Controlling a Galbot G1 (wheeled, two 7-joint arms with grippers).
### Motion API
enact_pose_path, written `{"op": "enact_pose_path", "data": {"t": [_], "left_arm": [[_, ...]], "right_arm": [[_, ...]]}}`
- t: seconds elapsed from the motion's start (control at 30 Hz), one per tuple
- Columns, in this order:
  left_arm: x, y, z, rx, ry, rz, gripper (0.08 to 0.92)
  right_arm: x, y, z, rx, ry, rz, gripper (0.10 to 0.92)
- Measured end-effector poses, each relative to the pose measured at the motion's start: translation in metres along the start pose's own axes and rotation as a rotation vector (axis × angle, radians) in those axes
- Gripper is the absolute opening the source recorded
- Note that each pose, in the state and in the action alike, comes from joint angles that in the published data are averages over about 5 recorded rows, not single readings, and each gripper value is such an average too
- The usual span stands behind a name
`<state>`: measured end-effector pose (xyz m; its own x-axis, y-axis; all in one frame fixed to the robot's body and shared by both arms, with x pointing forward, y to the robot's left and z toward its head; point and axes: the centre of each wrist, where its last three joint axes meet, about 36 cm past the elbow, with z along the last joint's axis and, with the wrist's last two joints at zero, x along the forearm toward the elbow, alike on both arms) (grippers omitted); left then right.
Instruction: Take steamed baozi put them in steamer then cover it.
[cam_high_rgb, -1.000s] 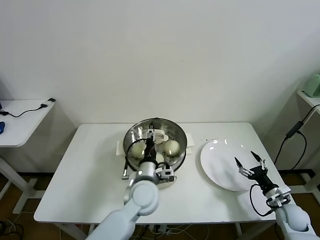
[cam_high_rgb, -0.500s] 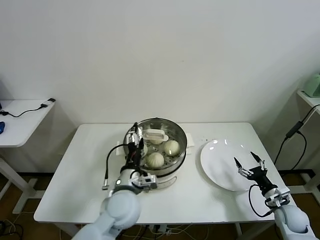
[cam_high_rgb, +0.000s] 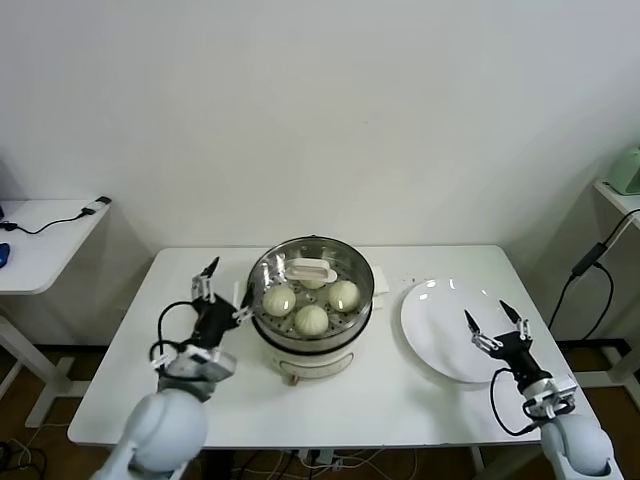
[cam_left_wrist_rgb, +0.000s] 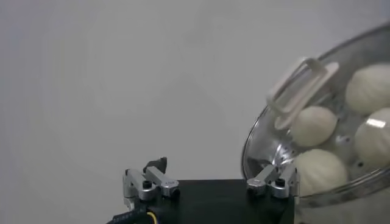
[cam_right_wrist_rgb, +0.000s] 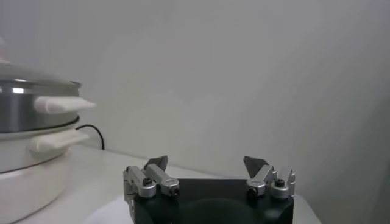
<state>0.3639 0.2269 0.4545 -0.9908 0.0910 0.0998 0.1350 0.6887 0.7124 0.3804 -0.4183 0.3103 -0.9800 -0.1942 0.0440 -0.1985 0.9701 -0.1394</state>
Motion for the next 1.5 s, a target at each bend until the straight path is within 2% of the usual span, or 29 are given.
{"op": "enact_pose_path", "data": {"t": [0.13, 0.3, 0.53, 1.07, 1.5], "left_arm": [[0.013, 0.009, 0.031, 0.19, -0.018, 0.026, 0.823], [0.031, 0.012, 0.065, 0.399, -0.012, 0.025, 0.823], [0.049, 0.009, 0.092, 0.566, -0.002, 0.002, 0.823], [0.072, -0.005, 0.105, 0.67, 0.021, -0.074, 0.823], [0.075, -0.012, 0.101, 0.671, 0.017, -0.094, 0.823]], "right_arm": [[0.004, 0.01, -0.006, -0.002, -0.016, 0.01, 0.823], [0.01, 0.019, -0.011, -0.006, -0.03, 0.021, 0.823], [0.022, 0.031, -0.014, -0.017, -0.035, 0.022, 0.823], [0.039, 0.056, -0.015, -0.069, -0.012, 0.052, 0.823], [0.041, 0.059, -0.017, -0.076, 0.007, 0.063, 0.823]]}}
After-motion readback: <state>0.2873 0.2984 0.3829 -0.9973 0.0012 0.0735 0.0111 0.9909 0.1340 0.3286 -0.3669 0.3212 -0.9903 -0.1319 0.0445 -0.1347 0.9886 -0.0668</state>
